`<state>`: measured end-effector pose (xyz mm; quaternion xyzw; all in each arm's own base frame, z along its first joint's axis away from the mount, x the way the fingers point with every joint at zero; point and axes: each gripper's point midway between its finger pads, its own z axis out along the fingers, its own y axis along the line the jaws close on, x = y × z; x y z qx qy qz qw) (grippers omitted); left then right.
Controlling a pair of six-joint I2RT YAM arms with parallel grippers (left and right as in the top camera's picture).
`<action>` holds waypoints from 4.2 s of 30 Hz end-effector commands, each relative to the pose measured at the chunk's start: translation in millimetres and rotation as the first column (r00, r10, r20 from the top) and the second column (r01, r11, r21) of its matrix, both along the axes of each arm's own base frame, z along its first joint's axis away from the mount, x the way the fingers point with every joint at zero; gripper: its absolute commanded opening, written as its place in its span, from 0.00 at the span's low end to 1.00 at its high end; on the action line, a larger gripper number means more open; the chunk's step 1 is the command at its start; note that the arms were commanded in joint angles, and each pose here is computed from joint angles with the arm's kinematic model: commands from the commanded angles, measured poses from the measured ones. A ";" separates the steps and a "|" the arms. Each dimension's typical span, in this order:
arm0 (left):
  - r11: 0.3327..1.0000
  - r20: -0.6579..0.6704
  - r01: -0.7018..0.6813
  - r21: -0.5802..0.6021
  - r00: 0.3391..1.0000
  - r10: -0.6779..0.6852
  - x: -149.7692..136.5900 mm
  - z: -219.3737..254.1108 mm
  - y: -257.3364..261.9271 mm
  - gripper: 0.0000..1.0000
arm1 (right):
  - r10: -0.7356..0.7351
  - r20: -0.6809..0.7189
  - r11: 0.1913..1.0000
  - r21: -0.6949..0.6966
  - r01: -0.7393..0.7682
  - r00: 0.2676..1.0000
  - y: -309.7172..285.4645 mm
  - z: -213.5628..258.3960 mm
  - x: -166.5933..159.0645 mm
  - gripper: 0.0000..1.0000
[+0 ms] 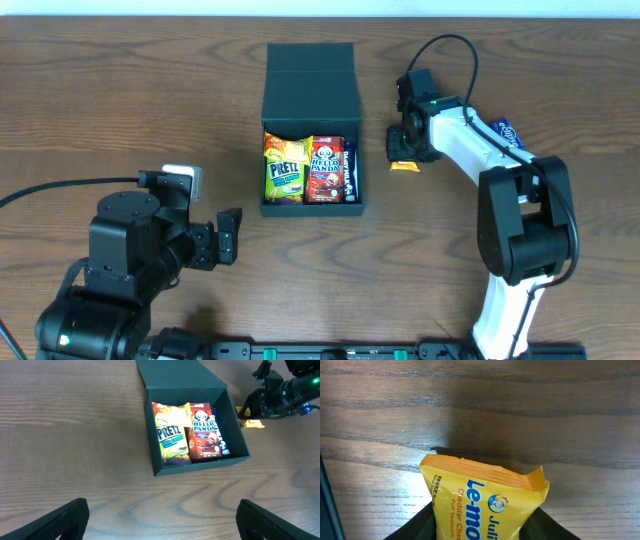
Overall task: Pack container
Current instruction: 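Move the right gripper to the yellow Le-mona packet and grasp, then carry the Le-mona packet over the black box with the right gripper, then lower the Le-mona packet into the box's left side and release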
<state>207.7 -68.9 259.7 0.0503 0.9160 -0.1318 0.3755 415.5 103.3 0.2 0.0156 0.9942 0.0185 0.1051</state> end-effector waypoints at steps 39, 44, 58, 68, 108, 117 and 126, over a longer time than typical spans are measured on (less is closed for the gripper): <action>1.000 0.003 0.006 0.003 1.000 -0.006 -0.4 1.1 -0.2 0.95 | 0.865 0.287 0.413 0.060 -0.909 0.412 198.0 144.3 -27.2 0.33; 1.000 0.003 0.007 0.003 1.000 -0.007 -0.4 1.1 -0.2 0.95 | 0.941 0.271 0.212 -0.001 -0.977 0.204 221.5 134.4 -54.8 0.38; 1.000 0.003 0.006 0.003 1.000 -0.006 -0.4 1.1 -0.2 0.95 | 0.952 0.268 0.165 -0.052 -0.985 0.145 231.0 105.9 -57.3 0.49; 1.000 0.003 0.006 0.003 1.000 -0.006 -0.4 1.1 -0.2 0.95 | 0.932 0.305 0.183 0.074 -0.980 0.197 239.1 109.4 -75.6 0.71; 1.000 0.003 0.006 0.003 1.000 -0.006 -0.5 1.0 -0.2 0.95 | 0.949 0.149 0.244 0.207 -0.947 0.277 253.0 51.2 -108.5 0.56; 1.000 0.003 0.007 0.003 1.000 -0.007 -0.4 1.1 -0.2 0.95 | 0.939 0.124 0.296 0.189 -0.936 0.322 247.8 39.8 -97.2 0.55; 1.000 0.003 0.006 0.003 1.000 -0.006 -0.4 1.1 -0.2 0.95 | 0.922 0.095 0.364 0.115 -0.924 0.375 240.8 30.5 -79.1 0.50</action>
